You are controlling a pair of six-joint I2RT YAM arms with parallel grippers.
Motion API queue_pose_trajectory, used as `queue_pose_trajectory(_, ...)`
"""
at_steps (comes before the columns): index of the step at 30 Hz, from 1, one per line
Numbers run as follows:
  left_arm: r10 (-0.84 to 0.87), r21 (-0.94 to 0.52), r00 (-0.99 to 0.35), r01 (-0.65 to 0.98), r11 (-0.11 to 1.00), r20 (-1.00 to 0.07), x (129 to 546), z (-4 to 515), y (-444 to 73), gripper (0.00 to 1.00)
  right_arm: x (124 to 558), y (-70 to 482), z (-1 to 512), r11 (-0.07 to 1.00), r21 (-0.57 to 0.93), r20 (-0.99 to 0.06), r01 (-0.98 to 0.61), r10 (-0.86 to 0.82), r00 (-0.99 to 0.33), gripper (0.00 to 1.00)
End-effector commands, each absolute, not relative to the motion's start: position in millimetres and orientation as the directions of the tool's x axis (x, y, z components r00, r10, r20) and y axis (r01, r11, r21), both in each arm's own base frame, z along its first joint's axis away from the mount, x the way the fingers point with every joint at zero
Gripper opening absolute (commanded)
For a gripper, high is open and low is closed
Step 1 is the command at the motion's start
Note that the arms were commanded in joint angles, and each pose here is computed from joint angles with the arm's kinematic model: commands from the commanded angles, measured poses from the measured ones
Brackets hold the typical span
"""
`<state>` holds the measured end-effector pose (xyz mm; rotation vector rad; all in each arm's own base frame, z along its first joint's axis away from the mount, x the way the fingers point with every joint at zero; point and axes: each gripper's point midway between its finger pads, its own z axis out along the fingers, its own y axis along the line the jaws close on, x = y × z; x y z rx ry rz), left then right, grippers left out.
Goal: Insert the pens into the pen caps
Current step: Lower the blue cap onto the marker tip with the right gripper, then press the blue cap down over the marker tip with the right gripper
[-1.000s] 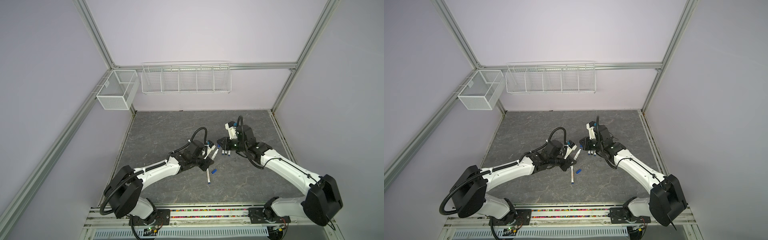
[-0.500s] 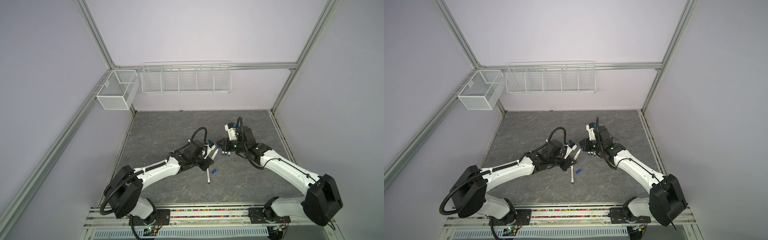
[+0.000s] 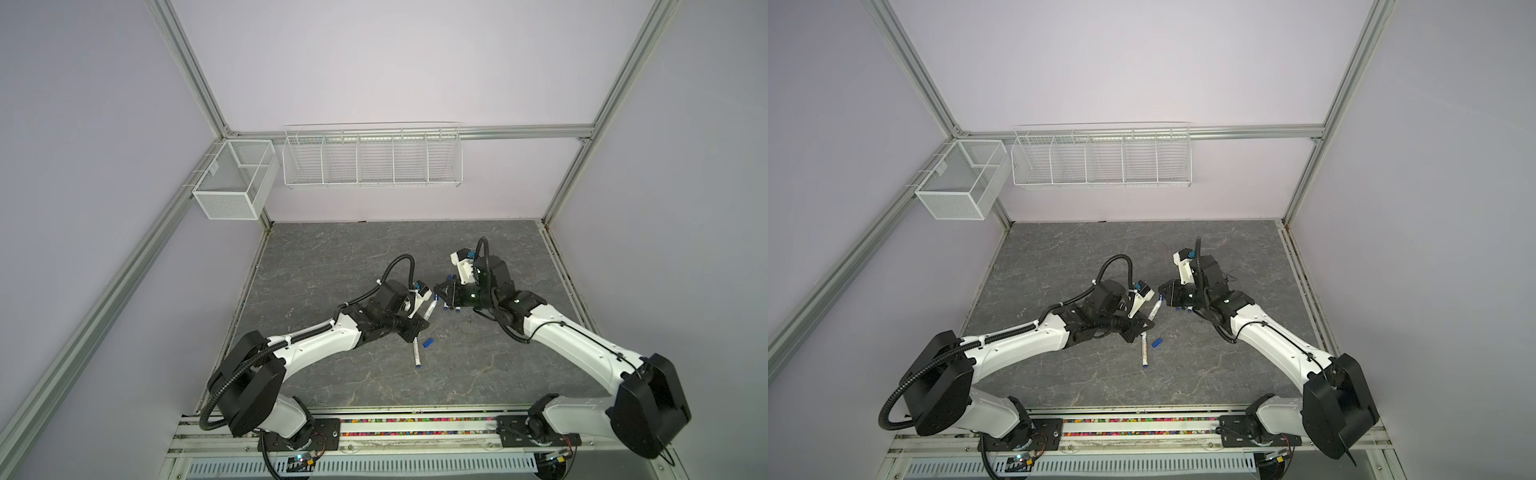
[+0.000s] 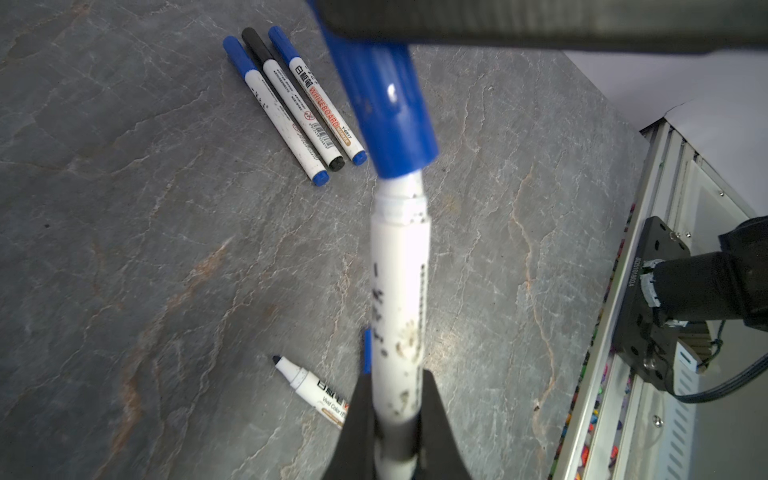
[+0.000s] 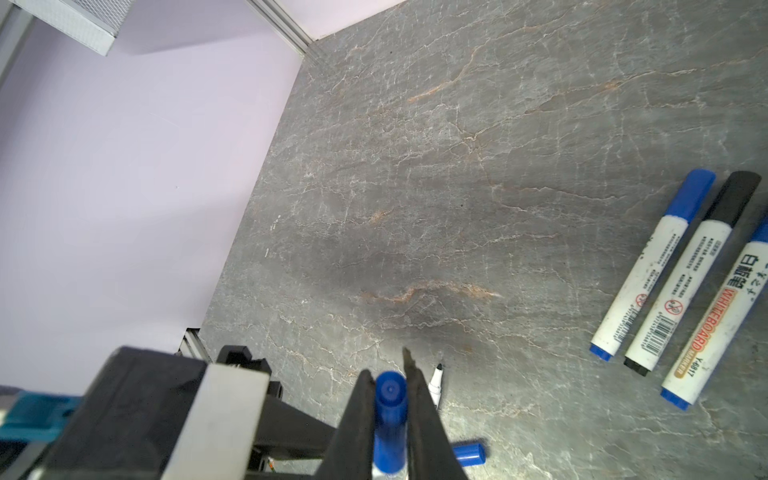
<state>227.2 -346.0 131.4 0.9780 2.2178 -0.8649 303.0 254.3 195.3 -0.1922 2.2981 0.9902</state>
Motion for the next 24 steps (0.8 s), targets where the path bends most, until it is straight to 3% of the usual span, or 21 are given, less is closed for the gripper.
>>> queue_pose_trajectory(1,0.337,-0.346,-0.564,0.777,0.526,-0.754,245.7,157.0,-352.4,0.00,275.4,252.9,185.8,0.661,0.670,-0.512,-0.337,0.084,-0.855,0.15)
queue_pose_trajectory(10,0.325,-0.359,-0.561,0.783,0.508,-0.762,249.3,162.1,-352.9,0.00,247.2,241.0,184.4,0.579,0.744,-0.403,-0.333,-0.008,-0.915,0.15)
queue_pose_trajectory(24,0.404,-0.300,-0.510,0.826,0.477,-0.760,239.3,160.5,-347.7,0.00,226.8,257.1,180.8,0.485,0.791,-0.320,-0.373,-0.192,-0.928,0.16)
